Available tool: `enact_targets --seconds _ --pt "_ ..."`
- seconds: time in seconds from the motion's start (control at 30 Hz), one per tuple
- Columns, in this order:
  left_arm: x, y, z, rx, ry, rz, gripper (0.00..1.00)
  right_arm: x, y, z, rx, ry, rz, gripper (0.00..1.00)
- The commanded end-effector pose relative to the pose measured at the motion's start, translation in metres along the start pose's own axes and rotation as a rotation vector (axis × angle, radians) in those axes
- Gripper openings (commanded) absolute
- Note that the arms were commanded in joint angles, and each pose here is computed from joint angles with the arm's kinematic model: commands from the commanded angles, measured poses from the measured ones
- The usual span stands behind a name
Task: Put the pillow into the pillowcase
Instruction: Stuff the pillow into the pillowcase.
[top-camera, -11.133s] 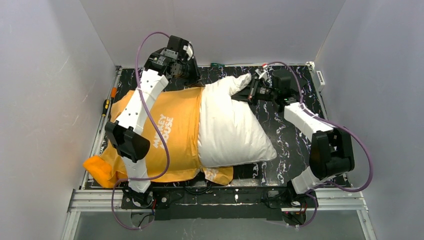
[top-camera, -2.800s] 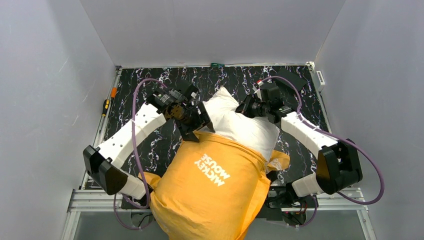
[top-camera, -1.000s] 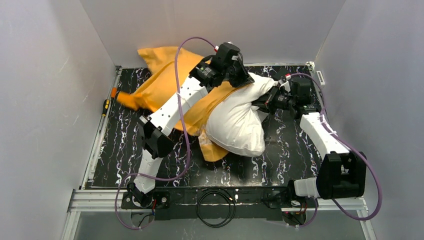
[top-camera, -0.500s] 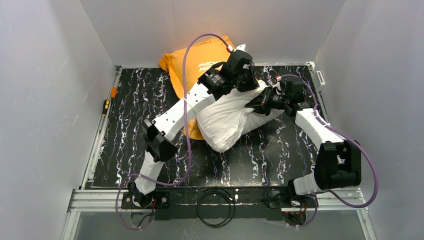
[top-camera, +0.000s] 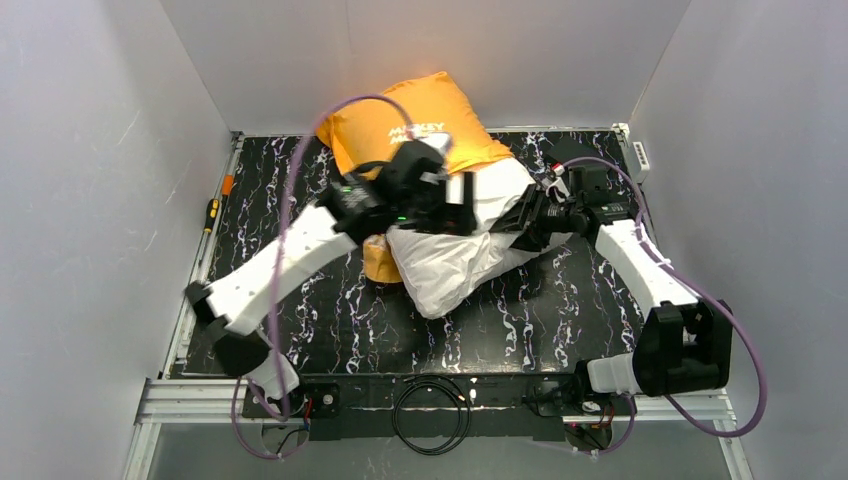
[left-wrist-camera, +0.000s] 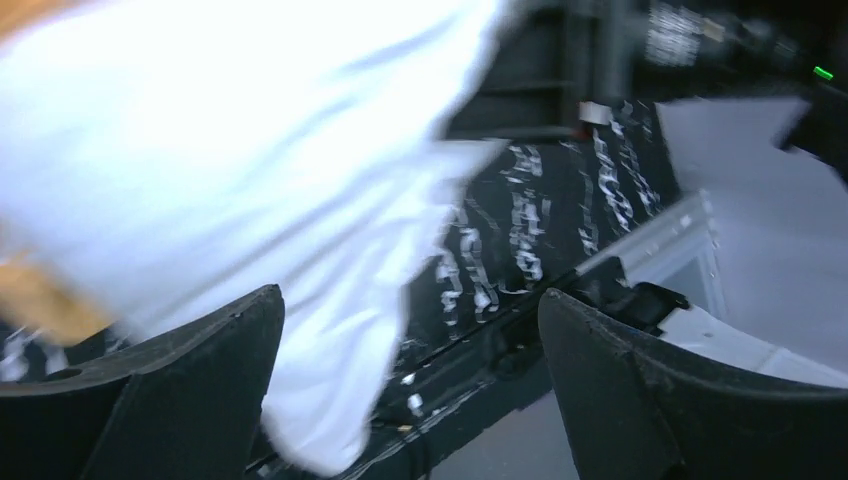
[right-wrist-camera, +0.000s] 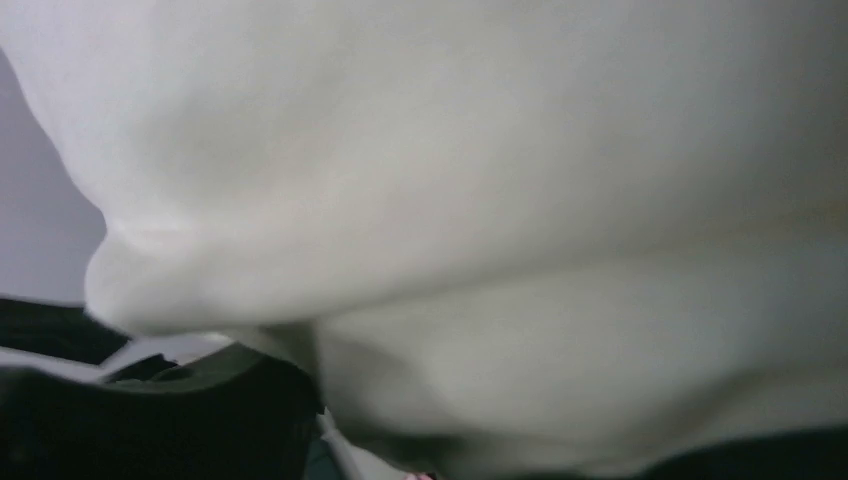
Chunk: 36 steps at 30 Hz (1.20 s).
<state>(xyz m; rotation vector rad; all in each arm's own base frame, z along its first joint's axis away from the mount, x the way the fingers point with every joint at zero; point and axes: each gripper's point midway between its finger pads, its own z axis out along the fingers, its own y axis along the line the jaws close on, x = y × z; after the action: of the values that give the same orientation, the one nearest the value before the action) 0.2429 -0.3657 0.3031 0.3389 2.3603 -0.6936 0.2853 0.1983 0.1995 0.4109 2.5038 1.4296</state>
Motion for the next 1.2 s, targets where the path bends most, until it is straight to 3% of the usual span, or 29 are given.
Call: enact_targets --seconds 0.0,0.03,0.17,0.37,0.57,0.63,0.7,0.8,0.9,1.07,1.13,1.17 --pt "-0.001 0.107 -0.058 -0.208 -0.054 -0.116 0.98 0.004 -0.013 -0.023 0.129 -0.078 -0.116 0.7" --pt "0.005 0.125 -0.063 -0.233 -0.046 -0.157 0.98 0.005 -0.016 -0.028 0.166 -0.085 -0.134 0.79" --pt "0.034 0.175 -0.065 -0.271 0.004 -0.317 0.98 0.013 -0.015 -0.052 0.278 -0.084 -0.238 0.9" --pt "0.063 0.217 -0.023 -0.23 0.109 -0.49 0.98 0.013 0.026 -0.076 0.418 -0.149 -0.511 0.94" --pt "0.063 0.243 0.029 -0.166 0.155 -0.557 0.98 0.048 0.07 -0.03 0.471 -0.125 -0.795 0.98" --pt "0.065 0.253 0.044 -0.161 0.174 -0.562 0.9 0.076 0.079 -0.006 0.475 -0.077 -0.932 0.98" --pt "0.067 0.259 0.059 -0.132 0.188 -0.579 0.74 0.109 0.078 0.019 0.485 -0.003 -1.065 0.98" --pt "0.07 0.261 0.073 -0.069 0.203 -0.605 0.39 0.154 0.061 0.05 0.513 0.101 -1.228 0.98" --pt "0.07 0.253 0.074 0.005 0.227 -0.611 0.0 0.165 0.034 0.073 0.599 0.148 -1.324 0.98" --pt "0.071 0.221 0.046 0.148 0.221 -0.596 0.0 0.118 0.011 0.099 0.787 0.063 -1.321 0.96" --pt "0.078 0.211 0.029 0.172 0.216 -0.597 0.0 0.095 0.001 0.105 0.824 0.064 -1.259 0.86" --pt "0.081 0.204 0.02 0.189 0.215 -0.599 0.0 0.084 -0.004 0.108 0.82 0.068 -1.217 0.75"
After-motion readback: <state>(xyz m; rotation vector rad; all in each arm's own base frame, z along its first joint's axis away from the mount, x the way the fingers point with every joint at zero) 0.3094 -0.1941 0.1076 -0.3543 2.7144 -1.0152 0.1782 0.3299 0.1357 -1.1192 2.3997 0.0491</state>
